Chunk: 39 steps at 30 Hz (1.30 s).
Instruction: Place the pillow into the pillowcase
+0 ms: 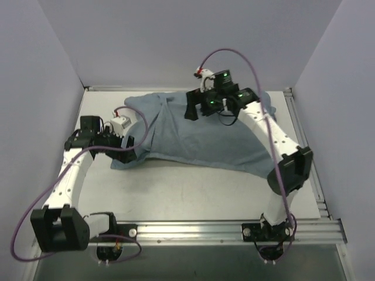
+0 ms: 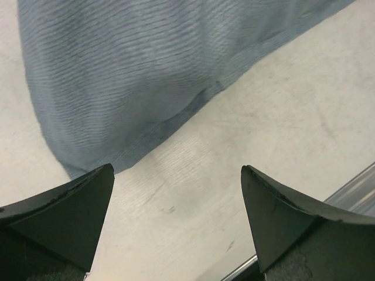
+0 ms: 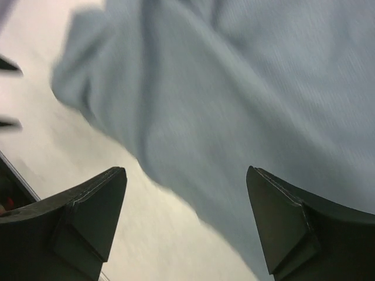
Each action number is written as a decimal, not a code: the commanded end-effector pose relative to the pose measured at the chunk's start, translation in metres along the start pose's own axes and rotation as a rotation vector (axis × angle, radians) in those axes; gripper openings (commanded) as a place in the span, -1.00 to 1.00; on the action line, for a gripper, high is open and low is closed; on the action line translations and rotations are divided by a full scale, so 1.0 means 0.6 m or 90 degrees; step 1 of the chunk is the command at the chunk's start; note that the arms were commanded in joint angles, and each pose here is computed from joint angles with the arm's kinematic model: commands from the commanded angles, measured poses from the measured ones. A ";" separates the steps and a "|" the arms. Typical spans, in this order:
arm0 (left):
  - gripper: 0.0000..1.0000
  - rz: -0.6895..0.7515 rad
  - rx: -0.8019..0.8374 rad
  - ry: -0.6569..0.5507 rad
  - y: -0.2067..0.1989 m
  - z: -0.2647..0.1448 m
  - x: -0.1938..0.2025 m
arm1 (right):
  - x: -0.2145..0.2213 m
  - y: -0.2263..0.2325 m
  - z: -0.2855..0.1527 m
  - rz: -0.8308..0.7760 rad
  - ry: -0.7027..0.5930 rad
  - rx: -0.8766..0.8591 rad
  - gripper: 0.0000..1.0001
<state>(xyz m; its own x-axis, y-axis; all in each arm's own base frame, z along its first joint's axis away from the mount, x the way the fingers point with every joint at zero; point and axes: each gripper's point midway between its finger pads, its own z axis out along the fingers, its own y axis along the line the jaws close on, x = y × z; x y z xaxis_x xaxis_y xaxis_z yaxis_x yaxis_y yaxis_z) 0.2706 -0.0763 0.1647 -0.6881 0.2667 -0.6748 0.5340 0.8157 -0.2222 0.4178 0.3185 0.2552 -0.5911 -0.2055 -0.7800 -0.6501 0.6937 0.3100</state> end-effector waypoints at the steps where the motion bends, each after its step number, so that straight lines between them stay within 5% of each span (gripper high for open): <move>1: 0.95 0.077 -0.058 0.005 0.056 -0.011 -0.014 | 0.079 -0.054 -0.185 -0.123 0.067 0.110 0.72; 4: 0.92 0.094 0.004 -0.054 0.041 -0.015 -0.080 | 0.197 -0.120 -0.275 -0.112 0.156 0.197 0.58; 7: 0.52 0.094 0.078 -0.131 -0.001 -0.031 -0.187 | 0.259 -0.141 -0.324 -0.074 0.196 0.231 0.30; 8: 0.24 0.106 0.086 -0.147 -0.010 -0.034 -0.218 | 0.269 -0.151 -0.335 -0.052 0.196 0.237 0.25; 12: -0.07 0.118 0.121 -0.033 -0.042 0.087 -0.164 | 0.329 -0.169 -0.310 0.001 0.254 0.201 0.15; 15: -0.31 0.044 0.107 0.107 0.008 0.177 -0.057 | 0.381 -0.214 -0.281 0.038 0.304 0.205 0.15; 20: -0.41 0.030 -0.022 0.245 0.115 0.215 0.030 | 0.430 -0.316 -0.247 0.127 0.367 0.239 0.16; 23: -0.01 -0.004 -0.044 0.218 0.152 0.194 -0.004 | 0.433 -0.345 -0.269 0.161 0.371 0.247 0.15; 26: 0.47 0.012 0.015 0.118 0.120 0.131 -0.075 | 0.396 -0.338 -0.327 0.161 0.312 0.256 0.43; 29: 0.73 0.039 0.016 0.059 0.110 0.057 -0.086 | 0.391 -0.325 -0.394 0.148 0.278 0.282 0.73; 34: 0.81 0.044 -0.007 0.101 0.138 -0.001 -0.009 | 0.475 -0.309 -0.445 0.110 0.358 0.283 0.87; 39: 0.95 0.022 -0.021 0.183 0.191 0.027 0.057 | 0.538 -0.324 -0.427 0.160 0.408 0.277 1.00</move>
<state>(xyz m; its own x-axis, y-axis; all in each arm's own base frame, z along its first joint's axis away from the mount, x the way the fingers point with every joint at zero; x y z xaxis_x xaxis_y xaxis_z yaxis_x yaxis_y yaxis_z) 0.3302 0.0074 0.1474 -0.7326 0.3676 -0.5728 0.5239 0.8418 -0.1298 0.2551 -0.0569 0.1180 -0.8954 -0.2587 -0.3624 -0.2922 0.9555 0.0399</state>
